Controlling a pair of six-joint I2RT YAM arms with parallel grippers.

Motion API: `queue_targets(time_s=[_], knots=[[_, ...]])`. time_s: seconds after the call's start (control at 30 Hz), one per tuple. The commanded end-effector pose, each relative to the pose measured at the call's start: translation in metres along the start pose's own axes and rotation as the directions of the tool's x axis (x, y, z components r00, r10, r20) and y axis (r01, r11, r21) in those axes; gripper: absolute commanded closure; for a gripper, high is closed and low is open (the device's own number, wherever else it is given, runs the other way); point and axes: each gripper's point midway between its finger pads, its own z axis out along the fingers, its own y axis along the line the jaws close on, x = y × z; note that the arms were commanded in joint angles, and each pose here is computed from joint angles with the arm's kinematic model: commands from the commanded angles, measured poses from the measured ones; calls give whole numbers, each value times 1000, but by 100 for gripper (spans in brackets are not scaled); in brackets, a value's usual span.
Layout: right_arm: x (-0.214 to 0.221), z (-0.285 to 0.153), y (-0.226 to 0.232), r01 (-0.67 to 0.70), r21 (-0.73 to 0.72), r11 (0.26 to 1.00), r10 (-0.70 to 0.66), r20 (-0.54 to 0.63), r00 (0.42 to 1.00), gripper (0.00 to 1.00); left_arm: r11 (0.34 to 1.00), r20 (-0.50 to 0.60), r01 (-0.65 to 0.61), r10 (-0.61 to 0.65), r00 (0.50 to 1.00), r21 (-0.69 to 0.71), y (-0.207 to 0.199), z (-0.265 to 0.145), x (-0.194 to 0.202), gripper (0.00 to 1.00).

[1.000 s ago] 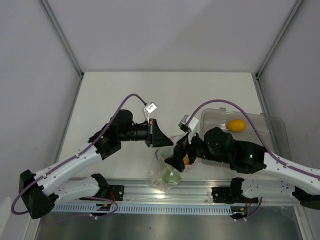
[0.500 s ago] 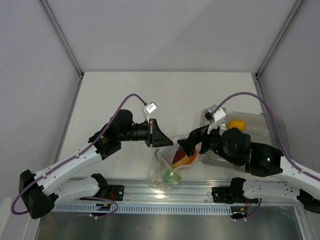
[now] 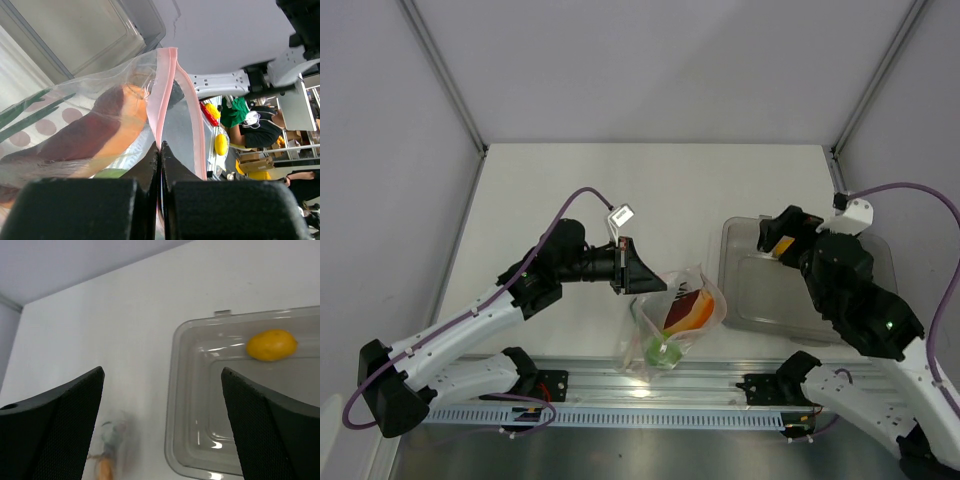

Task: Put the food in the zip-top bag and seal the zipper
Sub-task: Place the fake fruit in the zipper food storage bag, then pick up the fake fruit from the bin.

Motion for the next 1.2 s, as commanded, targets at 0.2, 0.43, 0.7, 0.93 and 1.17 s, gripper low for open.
queue_targets(time_s=[0.2, 0.43, 0.7, 0.93, 1.17], knots=[[35, 71, -81, -185, 238, 954, 229, -173, 958, 1, 998, 34, -28, 26, 999, 53, -13, -4, -9, 100], [92, 97, -162, -525, 326, 786, 599, -188, 779, 1, 998, 22, -28, 27, 999, 59, -13, -6, -8, 99], [136, 109, -202, -619, 406, 672, 721, -166, 673, 1, 998, 8, -22, 21, 1000, 52, -3, -4, -4, 99], [143, 116, -208, -628, 362, 689, 706, -142, 694, 1, 997, 11, -23, 22, 1000, 75, -5, -2, -7, 99], [159, 126, -215, -626, 363, 690, 710, -171, 684, 0, 997, 5, -21, 20, 1000, 81, -4, -1, -8, 99]])
